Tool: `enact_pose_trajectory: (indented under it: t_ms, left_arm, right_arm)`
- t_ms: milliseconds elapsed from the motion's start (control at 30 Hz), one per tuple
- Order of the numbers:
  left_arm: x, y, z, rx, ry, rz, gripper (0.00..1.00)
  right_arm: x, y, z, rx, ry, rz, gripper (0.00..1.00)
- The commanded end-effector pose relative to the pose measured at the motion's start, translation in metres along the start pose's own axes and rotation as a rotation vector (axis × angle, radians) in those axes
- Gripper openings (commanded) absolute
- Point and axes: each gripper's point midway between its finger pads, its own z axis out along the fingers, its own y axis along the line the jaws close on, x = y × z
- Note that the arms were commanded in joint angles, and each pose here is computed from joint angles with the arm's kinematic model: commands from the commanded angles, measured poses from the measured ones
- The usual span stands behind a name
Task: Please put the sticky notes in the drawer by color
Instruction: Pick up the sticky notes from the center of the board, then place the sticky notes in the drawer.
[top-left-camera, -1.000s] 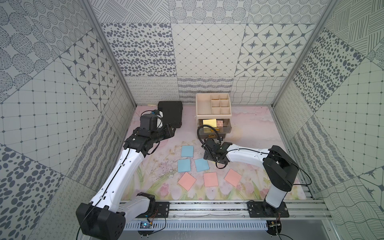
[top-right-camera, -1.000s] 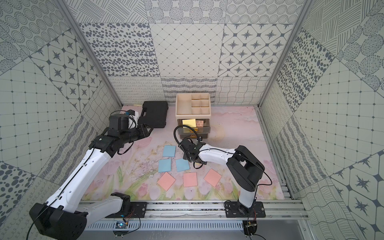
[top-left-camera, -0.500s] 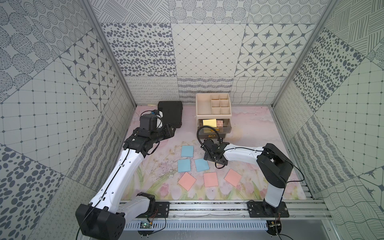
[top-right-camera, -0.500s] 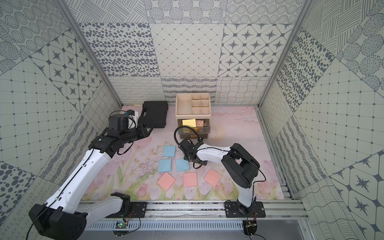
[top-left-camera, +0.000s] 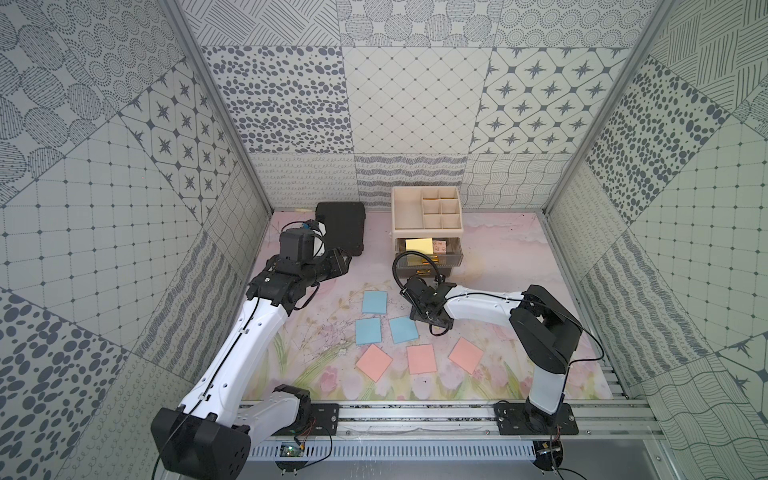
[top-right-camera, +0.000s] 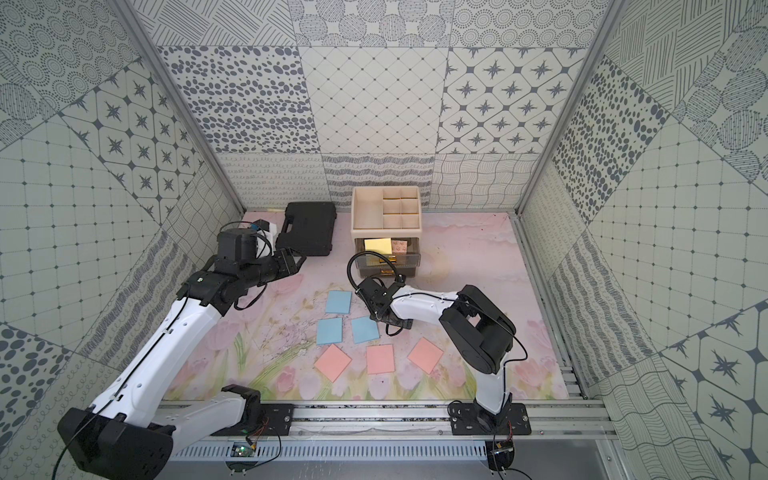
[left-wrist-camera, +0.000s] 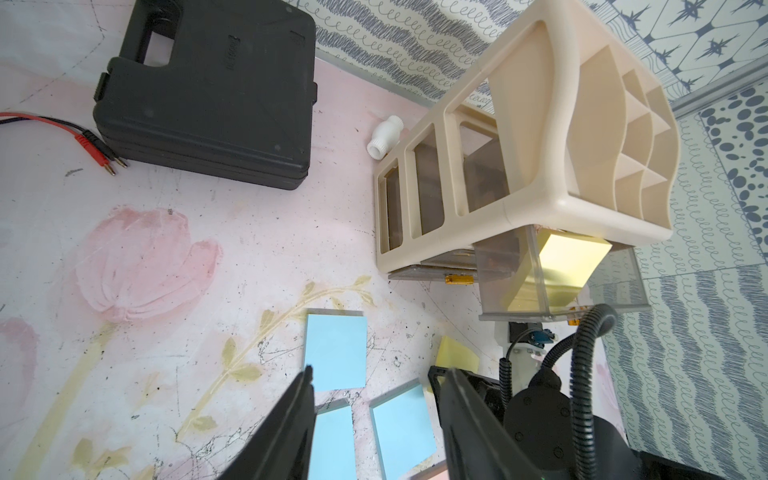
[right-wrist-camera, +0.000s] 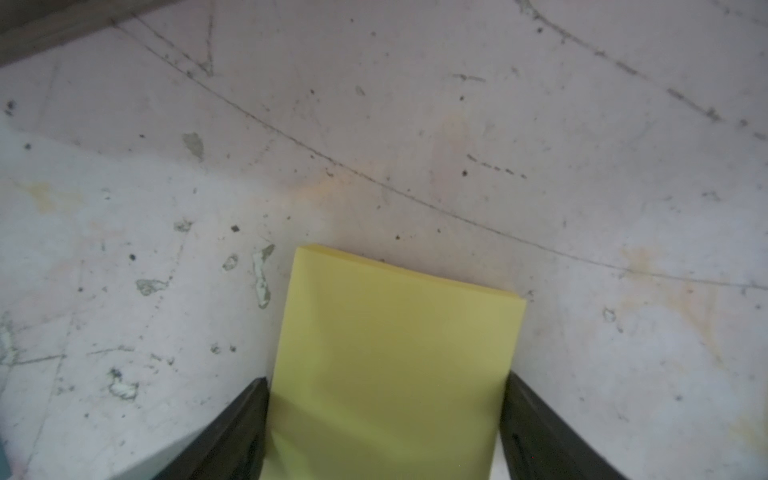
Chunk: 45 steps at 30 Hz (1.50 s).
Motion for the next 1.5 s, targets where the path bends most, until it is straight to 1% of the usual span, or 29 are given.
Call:
enact_pose_trajectory:
  t_ms: [0,67,100,233,500,667,833,1000,1233,1367,1467]
  left_arm:
    - [-0.005,-0.001,-0.001,0.001,-0.026,0.018,0.53]
    - [-0.004,-0.001,-0.001,-0.001,-0.026,0.016,0.53]
    - [-0.004,-0.001,-0.001,-0.002,-0.026,0.016,0.53]
    - [-0.003,0.0,0.0,-0.007,-0.021,0.016,0.53]
    - [-0.004,0.003,0.001,-0.02,-0.025,0.022,0.53]
    - [-0.005,0.004,0.0,-0.028,-0.028,0.026,0.53]
    - [-0.005,0.005,0.002,-0.029,-0.027,0.023,0.53]
    - [-0.004,0.006,0.005,-0.037,-0.016,0.025,0.53]
    - [-0.008,0.002,0.007,-0.015,-0.024,0.007,0.53]
    - [-0.008,0.0,0.009,-0.007,-0.018,-0.003,0.53]
    - [-0.008,0.001,0.008,-0.014,-0.018,-0.002,0.53]
  right_arm:
    - [0.013,-0.006,0.012,0.023,0.045,0.01,0.68]
    - [0.013,-0.007,0.01,0.018,0.043,0.011,0.6]
    - [0.013,-0.007,0.009,0.017,0.042,0.008,0.58]
    - [0.009,-0.01,-0.001,0.006,0.028,0.01,0.59]
    - [-0.003,-0.022,-0.038,-0.001,-0.03,-0.019,0.6]
    - [-0.013,-0.035,-0.066,-0.009,-0.066,-0.019,0.61]
    - [-0.026,-0.046,-0.106,-0.046,-0.106,-0.025,0.6]
    - [-0.048,-0.055,-0.153,-0.088,-0.169,-0.049,0.6]
    - [-0.096,-0.049,-0.225,-0.167,-0.333,-0.088,0.61]
    - [-0.123,-0.037,-0.249,-0.196,-0.433,-0.119,0.61]
    - [-0.14,-0.025,-0.252,-0.213,-0.474,-0.136,0.61]
